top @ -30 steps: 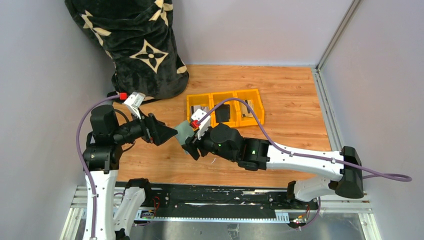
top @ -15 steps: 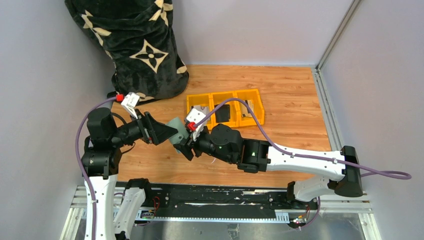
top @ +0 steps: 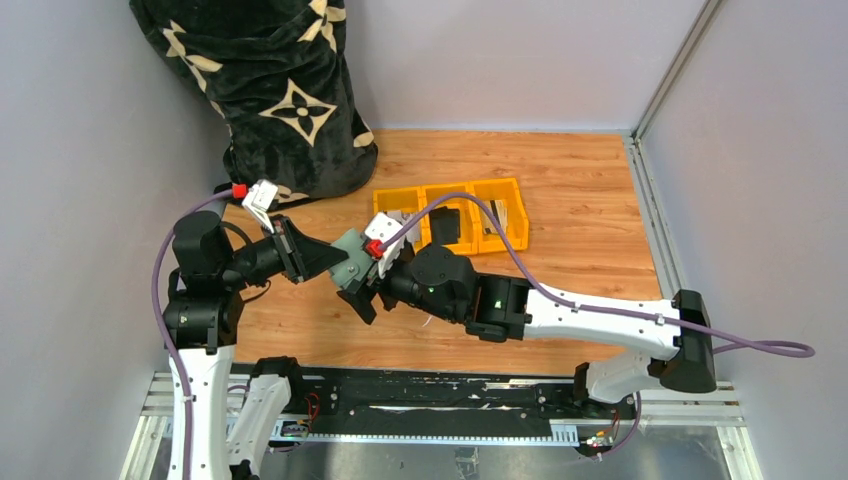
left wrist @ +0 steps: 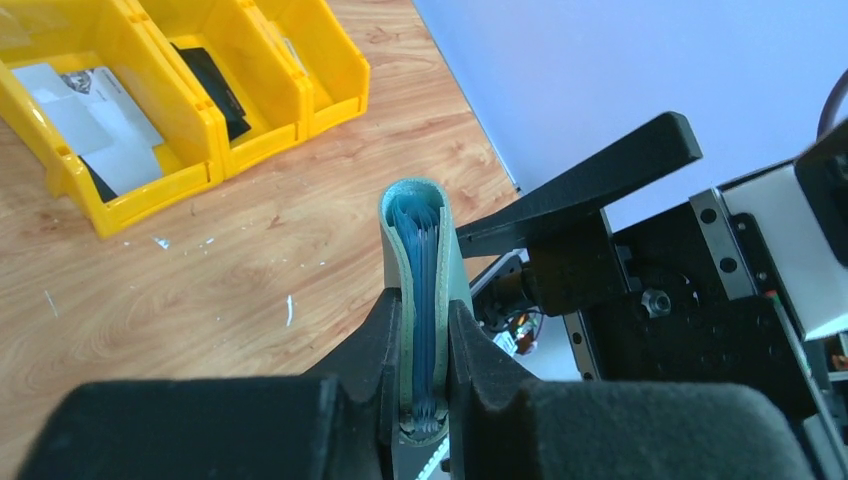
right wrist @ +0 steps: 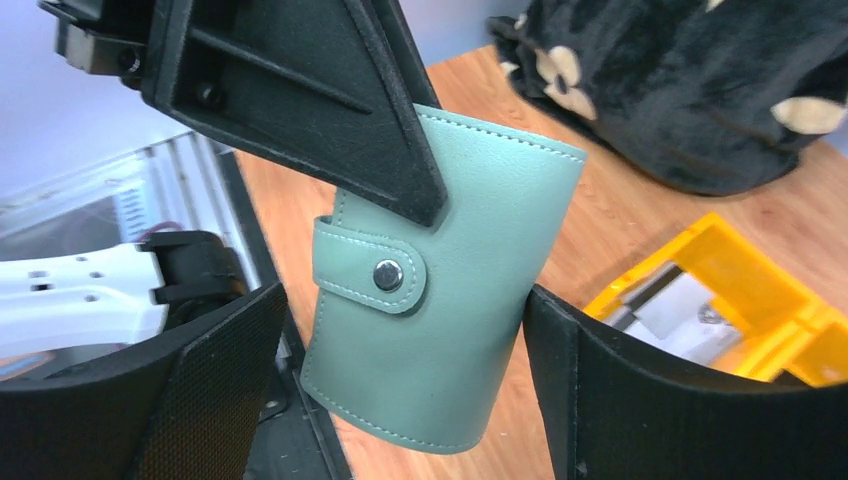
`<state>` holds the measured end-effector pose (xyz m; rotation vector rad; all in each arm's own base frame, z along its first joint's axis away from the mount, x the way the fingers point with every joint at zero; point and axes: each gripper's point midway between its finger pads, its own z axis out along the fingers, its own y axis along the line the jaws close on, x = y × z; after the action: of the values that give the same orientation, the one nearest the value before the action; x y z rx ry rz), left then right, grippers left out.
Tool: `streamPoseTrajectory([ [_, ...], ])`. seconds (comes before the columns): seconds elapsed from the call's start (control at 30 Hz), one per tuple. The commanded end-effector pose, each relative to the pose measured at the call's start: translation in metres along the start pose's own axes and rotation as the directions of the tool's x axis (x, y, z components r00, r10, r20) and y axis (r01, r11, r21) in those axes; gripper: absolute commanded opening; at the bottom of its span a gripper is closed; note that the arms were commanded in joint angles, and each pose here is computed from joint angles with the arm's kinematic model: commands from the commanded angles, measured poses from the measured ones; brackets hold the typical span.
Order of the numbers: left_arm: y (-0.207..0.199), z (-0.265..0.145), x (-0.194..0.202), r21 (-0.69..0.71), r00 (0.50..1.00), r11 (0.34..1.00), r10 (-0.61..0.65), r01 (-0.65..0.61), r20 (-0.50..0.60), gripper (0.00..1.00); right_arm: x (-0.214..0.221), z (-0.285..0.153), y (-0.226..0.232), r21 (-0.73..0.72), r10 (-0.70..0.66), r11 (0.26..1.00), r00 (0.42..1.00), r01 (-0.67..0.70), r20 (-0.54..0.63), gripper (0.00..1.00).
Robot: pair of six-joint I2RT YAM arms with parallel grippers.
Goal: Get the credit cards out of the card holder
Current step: Open the card holder.
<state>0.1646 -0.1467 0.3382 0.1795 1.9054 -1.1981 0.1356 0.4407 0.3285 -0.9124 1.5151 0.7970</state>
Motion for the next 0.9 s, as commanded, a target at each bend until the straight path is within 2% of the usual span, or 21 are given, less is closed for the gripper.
streamPoseTrajectory([
  [0.0, -0.014, -0.003, -0.010, 0.029, 0.999, 0.998, 0.051, -0.051, 0.015, 0.01, -0.034, -0.018, 0.014, -0.195, 0.144, 0.971, 0.989, -0.135, 0.028, 0.91],
  [0.1, -0.023, -0.006, -0.012, 0.052, 0.997, 0.996, 0.075, -0.076, 0.017, 0.00, -0.035, -0.035, 0.004, -0.341, 0.297, 0.895, 0.955, -0.287, -0.024, 0.91],
  [0.23, -0.036, -0.011, -0.014, 0.082, 0.994, 0.991, 0.105, -0.107, 0.025, 0.00, -0.033, -0.055, -0.018, -0.450, 0.457, 0.781, 0.887, -0.433, -0.061, 0.92],
  [0.53, -0.053, -0.019, -0.013, 0.127, 0.988, 0.980, 0.148, -0.151, 0.031, 0.00, -0.038, -0.061, 0.012, -0.685, 0.536, 0.499, 0.811, -0.530, -0.236, 0.90],
  [0.7, -0.058, -0.020, -0.013, 0.141, 0.989, 0.978, 0.148, -0.151, 0.031, 0.01, -0.043, -0.061, 0.019, -0.731, 0.578, 0.382, 0.763, -0.565, -0.288, 0.69],
  [0.77, -0.061, -0.022, -0.012, 0.145, 0.988, 0.978, 0.149, -0.152, 0.032, 0.04, -0.048, -0.063, 0.020, -0.751, 0.588, 0.351, 0.756, -0.558, -0.287, 0.50],
  [0.83, -0.061, -0.022, -0.012, 0.143, 0.988, 0.977, 0.152, -0.156, 0.036, 0.12, -0.050, -0.064, 0.021, -0.759, 0.587, 0.337, 0.755, -0.557, -0.293, 0.36],
  [0.87, -0.060, -0.022, -0.011, 0.142, 0.988, 0.978, 0.152, -0.156, 0.036, 0.23, -0.048, -0.063, 0.022, -0.756, 0.582, 0.334, 0.754, -0.563, -0.305, 0.25],
])
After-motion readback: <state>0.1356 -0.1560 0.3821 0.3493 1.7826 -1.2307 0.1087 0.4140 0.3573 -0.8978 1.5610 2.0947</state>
